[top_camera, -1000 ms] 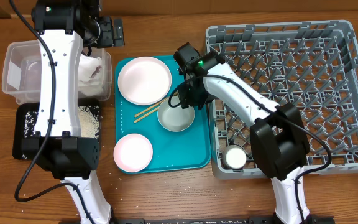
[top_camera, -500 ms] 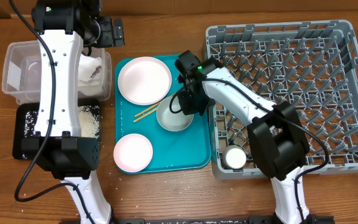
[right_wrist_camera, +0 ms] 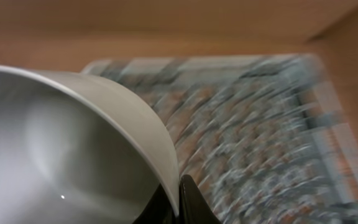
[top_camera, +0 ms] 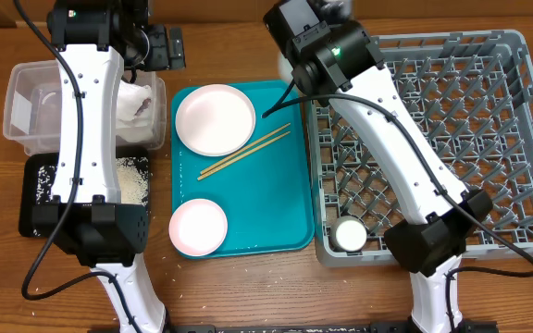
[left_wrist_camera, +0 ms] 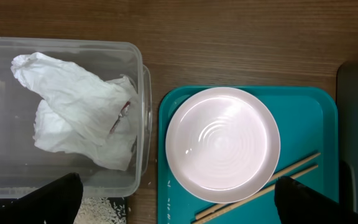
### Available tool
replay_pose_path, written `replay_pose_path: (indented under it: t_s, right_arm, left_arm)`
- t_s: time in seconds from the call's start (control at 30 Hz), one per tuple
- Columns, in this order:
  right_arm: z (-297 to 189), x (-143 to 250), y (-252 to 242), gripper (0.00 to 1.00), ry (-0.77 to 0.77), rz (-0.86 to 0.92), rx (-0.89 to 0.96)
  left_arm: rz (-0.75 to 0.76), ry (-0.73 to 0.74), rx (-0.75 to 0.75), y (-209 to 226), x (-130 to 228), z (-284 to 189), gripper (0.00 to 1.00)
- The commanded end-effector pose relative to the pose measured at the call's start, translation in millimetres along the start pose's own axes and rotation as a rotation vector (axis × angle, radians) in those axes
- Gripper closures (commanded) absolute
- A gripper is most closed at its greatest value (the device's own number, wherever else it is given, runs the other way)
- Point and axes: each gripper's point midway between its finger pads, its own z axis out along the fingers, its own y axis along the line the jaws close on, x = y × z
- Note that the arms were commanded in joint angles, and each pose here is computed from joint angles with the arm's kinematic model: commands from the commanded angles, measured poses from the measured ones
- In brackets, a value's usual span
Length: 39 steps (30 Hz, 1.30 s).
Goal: Sort waste into correct bins and load items into the dishwasher
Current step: 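Lift the bowl with the right gripper and set it in the rack's back-left corner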
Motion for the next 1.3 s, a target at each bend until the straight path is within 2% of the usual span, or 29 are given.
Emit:
replay_pose_path:
  t_s: [0.0,0.27,0.53,0.9,1.27]
  right_arm:
    - [18.3,-21.5,-42.3,0.96,-0.139,0.063,0.287]
    - [82.1,-14.0,-54.5,0.96,-0.161,0.058,0.473]
    - [123.3,-15.6,-20.8,0.96,-0.191,-0.007,0.479]
    - [150.3,0.8,-4.9,0.96,-0.179,-0.098,0.539]
    - [165.6,30.5,2.8,0.96,-0.089,-0.216,0.532]
  left_arm:
    - [-0.003,-0.057,-0.005,0.7,-9.0,-20.0,0.0]
    - [-0.003,-0.057,-0.005,0.7,-9.0,-20.0,0.0]
    - [-0.003,-0.057,-0.005,0.7,-9.0,-20.0,0.0]
    - [-0.003,-0.057,-0.005,0.7,-9.0,-20.0,0.0]
    - [-0.003,-0.057,-0.005,0.7,-9.0,-20.0,0.0]
